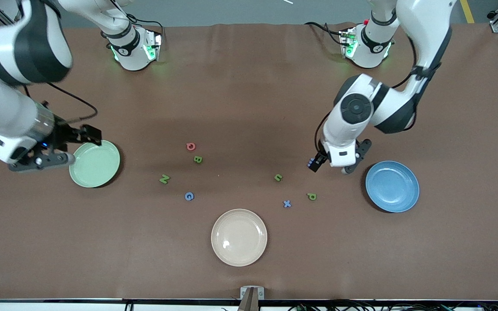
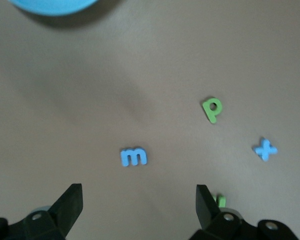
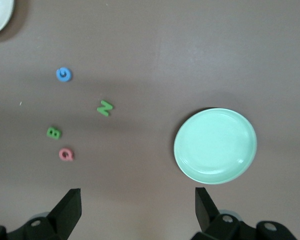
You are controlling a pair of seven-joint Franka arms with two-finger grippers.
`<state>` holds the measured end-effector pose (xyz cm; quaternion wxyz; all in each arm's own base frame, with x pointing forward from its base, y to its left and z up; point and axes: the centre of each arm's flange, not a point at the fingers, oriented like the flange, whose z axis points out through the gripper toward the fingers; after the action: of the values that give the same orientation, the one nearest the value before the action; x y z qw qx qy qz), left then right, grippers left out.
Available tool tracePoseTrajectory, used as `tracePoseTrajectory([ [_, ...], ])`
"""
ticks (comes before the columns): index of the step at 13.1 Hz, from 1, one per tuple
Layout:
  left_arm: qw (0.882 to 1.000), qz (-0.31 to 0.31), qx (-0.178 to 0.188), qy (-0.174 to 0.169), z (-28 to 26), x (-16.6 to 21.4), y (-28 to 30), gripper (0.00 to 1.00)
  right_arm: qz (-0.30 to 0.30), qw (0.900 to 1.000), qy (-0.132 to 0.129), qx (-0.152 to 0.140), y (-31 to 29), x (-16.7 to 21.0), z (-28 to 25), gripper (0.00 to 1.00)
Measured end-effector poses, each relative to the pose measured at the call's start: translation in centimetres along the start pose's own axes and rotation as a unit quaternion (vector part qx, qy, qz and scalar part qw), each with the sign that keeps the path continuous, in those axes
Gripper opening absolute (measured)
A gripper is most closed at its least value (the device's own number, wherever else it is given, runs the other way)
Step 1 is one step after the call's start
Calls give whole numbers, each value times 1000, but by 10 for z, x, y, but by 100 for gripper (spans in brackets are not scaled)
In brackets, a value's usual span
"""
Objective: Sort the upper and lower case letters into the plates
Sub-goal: 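Move the right gripper to the green N while the left gripper reaches the blue m, then grasp the green N with the right gripper while the left gripper grasps the m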
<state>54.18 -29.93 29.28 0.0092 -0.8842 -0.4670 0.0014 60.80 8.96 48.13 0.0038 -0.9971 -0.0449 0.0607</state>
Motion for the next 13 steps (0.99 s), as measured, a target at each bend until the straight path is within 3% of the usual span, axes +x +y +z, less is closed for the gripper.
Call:
tracePoseTrajectory([
  [4,999,-37,18,-6,30,0,-1,96,85,996,37,14,-42,8,119,100],
  [9,1000,-13,11,0,72,-1,-22,87,160,986,45,7,-82,16,228,100],
  [13,1000,18,0,11,88,-2,-26,83,174,984,39,11,-80,23,270,97],
])
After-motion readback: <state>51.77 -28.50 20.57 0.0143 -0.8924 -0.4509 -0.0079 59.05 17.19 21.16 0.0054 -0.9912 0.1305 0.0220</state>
